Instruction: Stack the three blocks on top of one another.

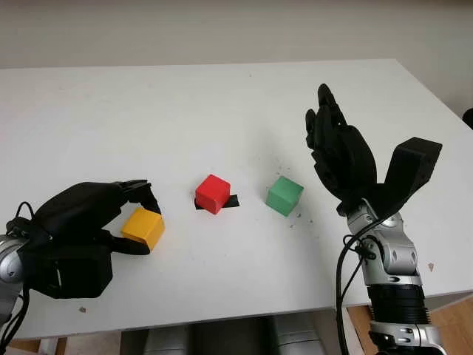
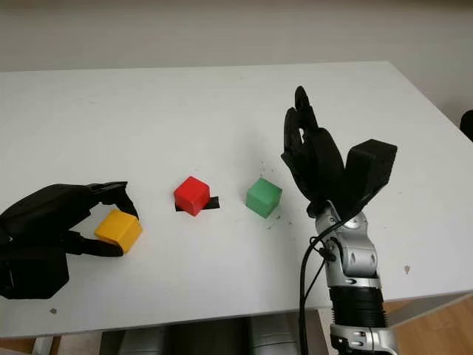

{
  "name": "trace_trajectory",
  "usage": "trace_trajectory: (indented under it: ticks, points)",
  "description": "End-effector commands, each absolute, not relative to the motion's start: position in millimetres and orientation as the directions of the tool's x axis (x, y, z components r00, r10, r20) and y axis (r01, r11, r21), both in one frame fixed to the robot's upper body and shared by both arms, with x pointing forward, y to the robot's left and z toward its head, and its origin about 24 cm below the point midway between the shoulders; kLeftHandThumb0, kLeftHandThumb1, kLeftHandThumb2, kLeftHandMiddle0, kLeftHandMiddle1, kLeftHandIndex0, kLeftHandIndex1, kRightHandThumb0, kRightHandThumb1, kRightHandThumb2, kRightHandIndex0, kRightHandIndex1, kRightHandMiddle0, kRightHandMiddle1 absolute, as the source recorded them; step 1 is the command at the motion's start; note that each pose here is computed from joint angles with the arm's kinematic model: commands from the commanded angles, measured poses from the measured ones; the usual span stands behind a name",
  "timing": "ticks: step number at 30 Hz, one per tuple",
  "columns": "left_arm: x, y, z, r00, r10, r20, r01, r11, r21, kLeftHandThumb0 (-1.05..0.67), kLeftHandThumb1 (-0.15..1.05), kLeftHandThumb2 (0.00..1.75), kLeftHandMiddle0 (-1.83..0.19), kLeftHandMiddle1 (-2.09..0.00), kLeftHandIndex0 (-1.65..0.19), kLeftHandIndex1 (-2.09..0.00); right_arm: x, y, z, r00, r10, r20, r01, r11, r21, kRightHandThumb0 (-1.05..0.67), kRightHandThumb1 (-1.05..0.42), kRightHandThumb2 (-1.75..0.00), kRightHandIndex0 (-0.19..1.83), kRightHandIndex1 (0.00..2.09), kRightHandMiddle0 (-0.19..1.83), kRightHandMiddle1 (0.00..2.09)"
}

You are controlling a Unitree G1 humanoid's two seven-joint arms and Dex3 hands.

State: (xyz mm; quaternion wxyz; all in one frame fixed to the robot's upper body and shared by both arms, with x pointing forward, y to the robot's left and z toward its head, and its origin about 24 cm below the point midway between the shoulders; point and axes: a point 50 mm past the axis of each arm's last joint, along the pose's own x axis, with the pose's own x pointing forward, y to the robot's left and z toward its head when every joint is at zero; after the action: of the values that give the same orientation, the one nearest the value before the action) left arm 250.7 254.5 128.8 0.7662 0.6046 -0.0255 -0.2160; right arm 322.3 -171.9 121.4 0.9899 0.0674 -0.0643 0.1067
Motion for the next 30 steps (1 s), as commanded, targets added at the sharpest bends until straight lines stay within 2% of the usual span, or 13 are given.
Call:
trace_trajectory:
  ticks: [1, 3, 8, 9, 11, 13, 19, 24, 27, 30]
  points:
    - [250.4, 257.3, 131.2, 0.912, -0.363, -0.191, 0.27, 0.18, 0.946, -0.48, 1.03, 0.07, -0.28, -0.09, -0.17, -1.5, 323.1, -173.3, 126.1, 0.966, 0.203, 0.158, -0.221, 0.969, 0.112, -0.73, -1.05, -0.67, -0.19, 0.0, -0.19, 0.0]
    - [250.9, 258.0, 131.2, 0.914, -0.368, -0.173, 0.246, 0.163, 0.955, -0.42, 1.04, 0.06, -0.32, -0.11, -0.16, -1.63, 323.3, -173.2, 126.1, 0.966, 0.202, 0.16, -0.222, 0.968, 0.115, -0.72, -1.05, -0.66, -0.19, 0.0, -0.19, 0.0]
    - [252.0, 257.8, 133.6, 0.918, -0.377, -0.12, 0.178, 0.122, 0.976, -0.39, 1.01, 0.05, -0.34, -0.16, -0.17, -1.74, 323.6, -173.6, 125.9, 0.966, 0.203, 0.161, -0.222, 0.969, 0.107, -0.73, -1.05, -0.66, -0.19, 0.0, -0.19, 0.0]
    - [252.2, 257.5, 135.0, 0.918, -0.381, -0.109, 0.162, 0.109, 0.981, -0.38, 0.99, 0.05, -0.31, -0.26, -0.18, -1.77, 323.7, -173.6, 125.8, 0.966, 0.203, 0.159, -0.222, 0.969, 0.106, -0.73, -1.05, -0.66, -0.19, 0.0, -0.19, 0.0]
    - [252.8, 256.4, 138.9, 0.918, -0.384, -0.096, 0.135, 0.077, 0.988, -0.38, 0.98, 0.05, -0.13, -0.64, -0.19, -1.78, 323.7, -173.5, 126.0, 0.966, 0.204, 0.159, -0.222, 0.969, 0.106, -0.73, -1.05, -0.65, -0.19, 0.0, -0.19, 0.0]
    - [253.9, 255.4, 143.9, 0.917, -0.389, -0.092, 0.127, 0.066, 0.99, -0.36, 0.96, 0.05, -0.06, -0.77, -0.2, -1.75, 323.7, -173.4, 126.2, 0.966, 0.204, 0.159, -0.222, 0.969, 0.106, -0.73, -1.05, -0.65, -0.19, 0.0, -0.19, 0.0]
    - [262.2, 253.6, 168.5, 0.907, -0.415, -0.073, 0.12, 0.087, 0.989, -0.37, 0.97, 0.06, -0.18, -0.55, -0.2, -1.68, 324.0, -172.5, 126.3, 0.965, 0.208, 0.161, -0.227, 0.968, 0.111, -0.73, -1.05, -0.65, -0.19, 0.0, -0.19, 0.0]
    - [271.9, 250.4, 197.9, 0.893, -0.45, -0.01, 0.064, 0.104, 0.993, -0.4, 1.02, 0.06, -0.23, -0.49, -0.18, -1.73, 324.0, -171.6, 126.8, 0.967, 0.201, 0.158, -0.219, 0.97, 0.107, -0.73, -1.05, -0.65, -0.19, 0.0, -0.19, 0.0]
    - [277.7, 245.6, 212.6, 0.884, -0.467, 0.019, 0.034, 0.106, 0.994, -0.41, 1.03, 0.07, -0.23, -0.47, -0.17, -1.67, 323.7, -171.3, 127.1, 0.967, 0.201, 0.158, -0.22, 0.969, 0.115, -0.73, -1.05, -0.64, -0.19, 0.0, -0.19, 0.0]
    - [283.4, 236.5, 226.7, 0.871, -0.49, 0.029, 0.016, 0.088, 0.996, -0.41, 1.01, 0.06, -0.26, -0.49, -0.29, -1.59, 323.4, -170.4, 127.3, 0.967, 0.199, 0.159, -0.218, 0.969, 0.113, -0.73, -1.05, -0.64, -0.19, 0.0, -0.19, 0.0]
